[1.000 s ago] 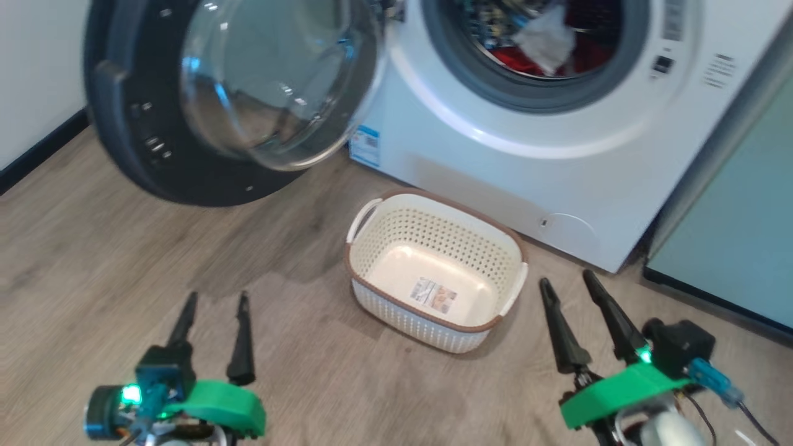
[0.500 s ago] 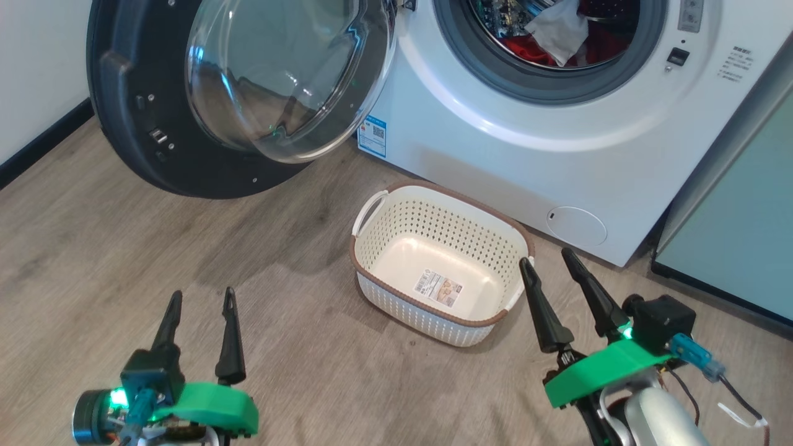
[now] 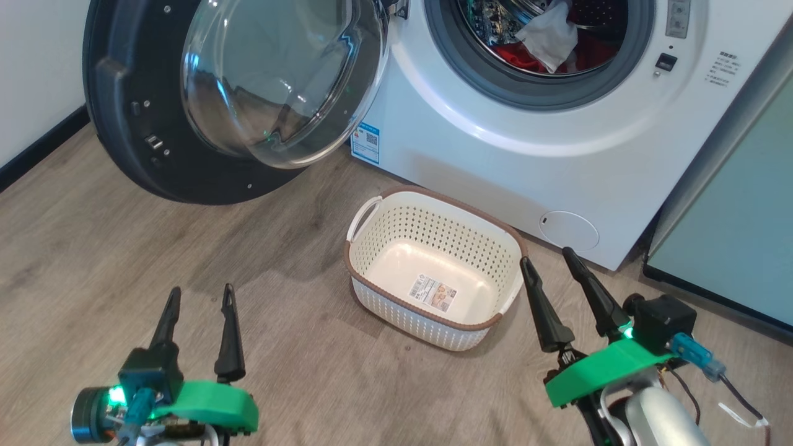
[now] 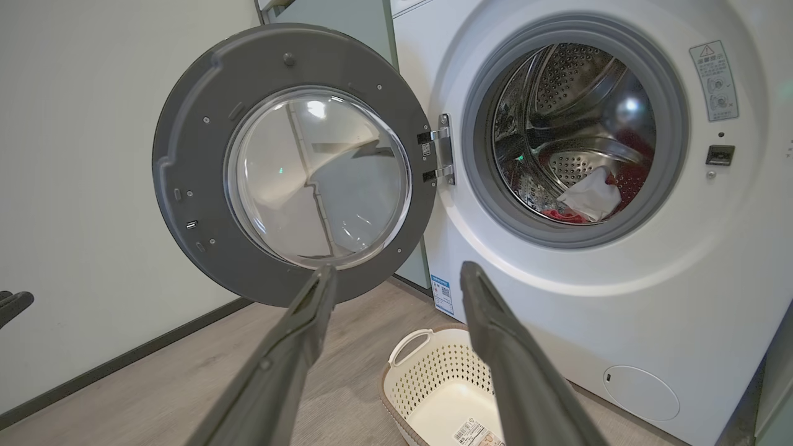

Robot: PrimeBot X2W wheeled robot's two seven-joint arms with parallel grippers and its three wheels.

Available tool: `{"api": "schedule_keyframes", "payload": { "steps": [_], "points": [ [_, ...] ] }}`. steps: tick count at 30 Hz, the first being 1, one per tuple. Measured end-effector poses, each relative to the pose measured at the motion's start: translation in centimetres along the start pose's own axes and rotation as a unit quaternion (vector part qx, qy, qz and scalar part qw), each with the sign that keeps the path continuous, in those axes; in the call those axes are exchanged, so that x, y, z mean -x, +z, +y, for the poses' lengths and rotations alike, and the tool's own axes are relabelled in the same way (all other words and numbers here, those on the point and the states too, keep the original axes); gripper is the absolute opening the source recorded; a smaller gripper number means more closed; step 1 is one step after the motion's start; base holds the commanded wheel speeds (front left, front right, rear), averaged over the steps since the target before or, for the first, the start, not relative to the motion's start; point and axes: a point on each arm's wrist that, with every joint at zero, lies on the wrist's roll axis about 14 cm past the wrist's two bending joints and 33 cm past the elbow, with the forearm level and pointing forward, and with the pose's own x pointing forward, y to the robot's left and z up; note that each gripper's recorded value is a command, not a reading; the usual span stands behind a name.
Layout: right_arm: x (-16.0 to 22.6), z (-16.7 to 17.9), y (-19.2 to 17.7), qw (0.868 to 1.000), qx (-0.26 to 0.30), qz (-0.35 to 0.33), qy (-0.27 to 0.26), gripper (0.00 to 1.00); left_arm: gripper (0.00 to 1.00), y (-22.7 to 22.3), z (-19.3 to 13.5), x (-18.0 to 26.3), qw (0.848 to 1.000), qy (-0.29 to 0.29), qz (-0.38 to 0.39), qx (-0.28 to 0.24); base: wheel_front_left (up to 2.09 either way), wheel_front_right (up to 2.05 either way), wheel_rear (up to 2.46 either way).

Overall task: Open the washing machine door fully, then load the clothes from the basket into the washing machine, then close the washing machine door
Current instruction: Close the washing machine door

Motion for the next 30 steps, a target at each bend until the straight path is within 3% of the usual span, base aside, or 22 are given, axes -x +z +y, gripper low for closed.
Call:
{"api": "schedule_keyframes", "payload": {
  "steps": [7,9,10,22,30],
  "points": [
    [-0.1,0.0,-0.1,1.0,-0.001,0.0,0.001,1.0,1.0,-0.1,0.0,0.0,1.0,0.0,0.002,-0.001,0.0,0.0,0.0],
    [-0.1,0.1,-0.1,1.0,-0.002,0.001,0.002,1.0,0.2,0.0,0.1,0.0,1.0,0.002,0.0,-0.002,0.0,0.0,0.0],
    [-0.2,0.2,-0.2,1.0,-0.001,0.002,0.004,1.0,0.0,0.3,0.1,0.0,1.0,0.002,-0.004,-0.001,0.0,0.0,0.0],
    [-0.8,0.5,-1.6,1.0,0.005,0.016,0.019,1.0,0.0,4.2,2.2,-1.1,0.998,0.03,-0.059,-0.009,0.0,0.0,0.0],
    [-1.7,-0.9,-3.6,0.999,0.015,0.037,0.028,1.0,0.0,11.9,7.0,-7.8,0.983,0.052,-0.163,-0.059,0.0,0.0,0.0]
  ]
}}
